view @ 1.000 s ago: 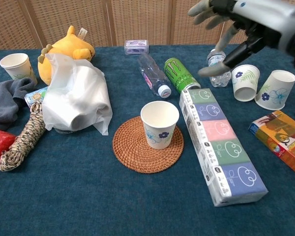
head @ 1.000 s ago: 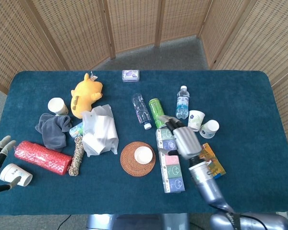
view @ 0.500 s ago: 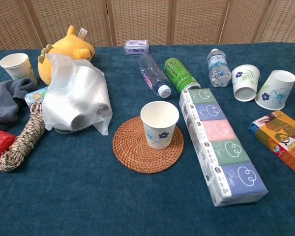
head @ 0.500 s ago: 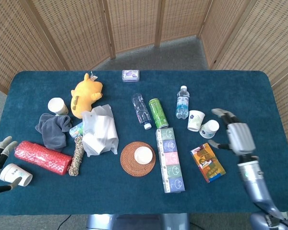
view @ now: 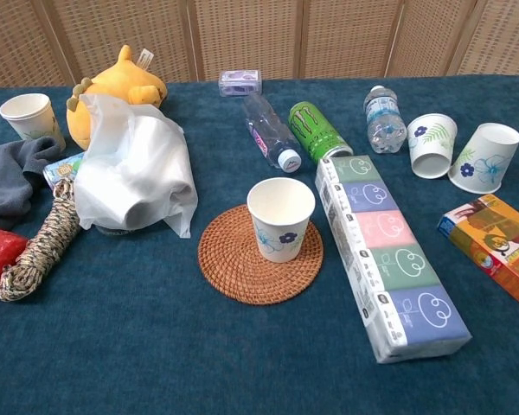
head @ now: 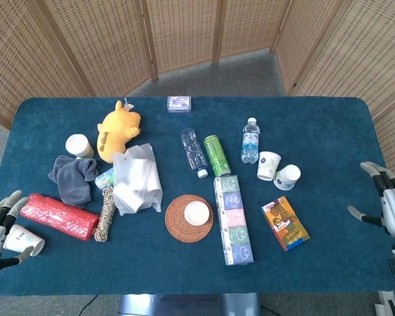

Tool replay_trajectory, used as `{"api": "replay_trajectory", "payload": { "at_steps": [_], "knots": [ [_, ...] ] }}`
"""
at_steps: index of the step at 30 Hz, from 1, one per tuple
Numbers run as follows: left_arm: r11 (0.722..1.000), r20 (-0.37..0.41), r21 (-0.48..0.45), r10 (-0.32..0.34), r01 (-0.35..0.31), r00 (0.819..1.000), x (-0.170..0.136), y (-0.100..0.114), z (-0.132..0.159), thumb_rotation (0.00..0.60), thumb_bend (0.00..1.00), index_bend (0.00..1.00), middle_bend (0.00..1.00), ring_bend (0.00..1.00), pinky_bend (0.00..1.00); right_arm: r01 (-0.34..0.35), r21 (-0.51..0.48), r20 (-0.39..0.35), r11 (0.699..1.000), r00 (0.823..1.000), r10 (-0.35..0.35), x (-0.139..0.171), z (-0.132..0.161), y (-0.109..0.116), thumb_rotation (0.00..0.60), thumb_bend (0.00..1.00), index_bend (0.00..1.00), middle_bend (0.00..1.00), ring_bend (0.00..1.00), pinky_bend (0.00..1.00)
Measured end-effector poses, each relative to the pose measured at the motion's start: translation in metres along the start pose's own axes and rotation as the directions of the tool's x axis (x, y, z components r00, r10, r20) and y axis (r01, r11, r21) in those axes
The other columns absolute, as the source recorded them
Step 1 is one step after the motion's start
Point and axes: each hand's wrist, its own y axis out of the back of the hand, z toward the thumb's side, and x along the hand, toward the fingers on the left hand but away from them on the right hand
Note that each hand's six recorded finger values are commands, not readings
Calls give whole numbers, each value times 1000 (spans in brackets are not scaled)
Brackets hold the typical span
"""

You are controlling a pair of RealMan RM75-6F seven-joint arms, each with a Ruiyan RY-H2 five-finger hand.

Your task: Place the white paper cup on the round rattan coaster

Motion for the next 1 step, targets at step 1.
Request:
{"api": "replay_trajectory", "payload": {
  "at_steps": [1],
  "knots": [
    [1000,-1,2,-2,2,1000,0,-1,0,600,274,0,0,0,0,-7,0,8,1000,1000,7,4,-1,0,600,0,137,178,174,371]
  ]
}}
